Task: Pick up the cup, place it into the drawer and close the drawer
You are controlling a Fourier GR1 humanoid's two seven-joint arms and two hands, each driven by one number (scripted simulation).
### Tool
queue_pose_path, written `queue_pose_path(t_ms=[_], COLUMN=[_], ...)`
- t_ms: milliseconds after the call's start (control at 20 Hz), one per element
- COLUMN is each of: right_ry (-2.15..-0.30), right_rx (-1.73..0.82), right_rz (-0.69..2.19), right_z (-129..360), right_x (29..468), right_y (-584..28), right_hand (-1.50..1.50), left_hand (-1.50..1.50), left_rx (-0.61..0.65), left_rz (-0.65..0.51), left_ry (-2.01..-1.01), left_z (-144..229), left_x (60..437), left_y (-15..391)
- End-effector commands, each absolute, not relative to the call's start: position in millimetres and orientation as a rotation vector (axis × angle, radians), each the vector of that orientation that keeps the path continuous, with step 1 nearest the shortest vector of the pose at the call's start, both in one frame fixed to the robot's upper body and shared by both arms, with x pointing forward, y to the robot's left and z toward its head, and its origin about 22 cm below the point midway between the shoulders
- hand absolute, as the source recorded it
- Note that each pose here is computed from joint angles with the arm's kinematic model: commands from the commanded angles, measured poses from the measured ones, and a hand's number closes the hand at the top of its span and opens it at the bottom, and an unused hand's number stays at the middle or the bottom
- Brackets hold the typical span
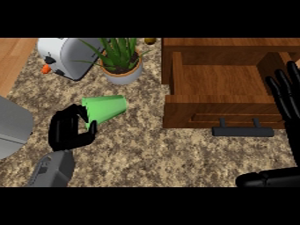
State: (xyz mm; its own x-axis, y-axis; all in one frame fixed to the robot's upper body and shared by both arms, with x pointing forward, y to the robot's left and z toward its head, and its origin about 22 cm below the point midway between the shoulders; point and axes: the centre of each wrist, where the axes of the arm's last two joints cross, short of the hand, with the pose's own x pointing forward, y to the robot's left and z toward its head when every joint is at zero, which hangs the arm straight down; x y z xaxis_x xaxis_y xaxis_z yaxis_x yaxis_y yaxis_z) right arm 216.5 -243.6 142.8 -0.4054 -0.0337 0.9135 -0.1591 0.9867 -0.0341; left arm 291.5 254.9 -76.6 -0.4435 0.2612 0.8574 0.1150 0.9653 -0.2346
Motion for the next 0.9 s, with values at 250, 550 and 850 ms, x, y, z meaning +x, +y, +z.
queue_pose_path(t_ms=[250,550,850], right_ry=[-1.99,-1.996,-1.994], right_rx=[0.154,0.134,0.115], right_rz=[0.119,0.133,0.125], right_z=[145,152,153], right_x=[226,228,235], right_y=[-248,-239,-247], right_hand=[-1.5,-1.5,-1.5], left_hand=[1.5,1.5,1.5], left_rx=[-0.389,-0.401,-0.37], left_rz=[0.106,0.078,0.036], left_ry=[-2.081,-2.105,-2.126], left_z=[31,89,132], left_x=[317,333,345], left_y=[211,166,138])
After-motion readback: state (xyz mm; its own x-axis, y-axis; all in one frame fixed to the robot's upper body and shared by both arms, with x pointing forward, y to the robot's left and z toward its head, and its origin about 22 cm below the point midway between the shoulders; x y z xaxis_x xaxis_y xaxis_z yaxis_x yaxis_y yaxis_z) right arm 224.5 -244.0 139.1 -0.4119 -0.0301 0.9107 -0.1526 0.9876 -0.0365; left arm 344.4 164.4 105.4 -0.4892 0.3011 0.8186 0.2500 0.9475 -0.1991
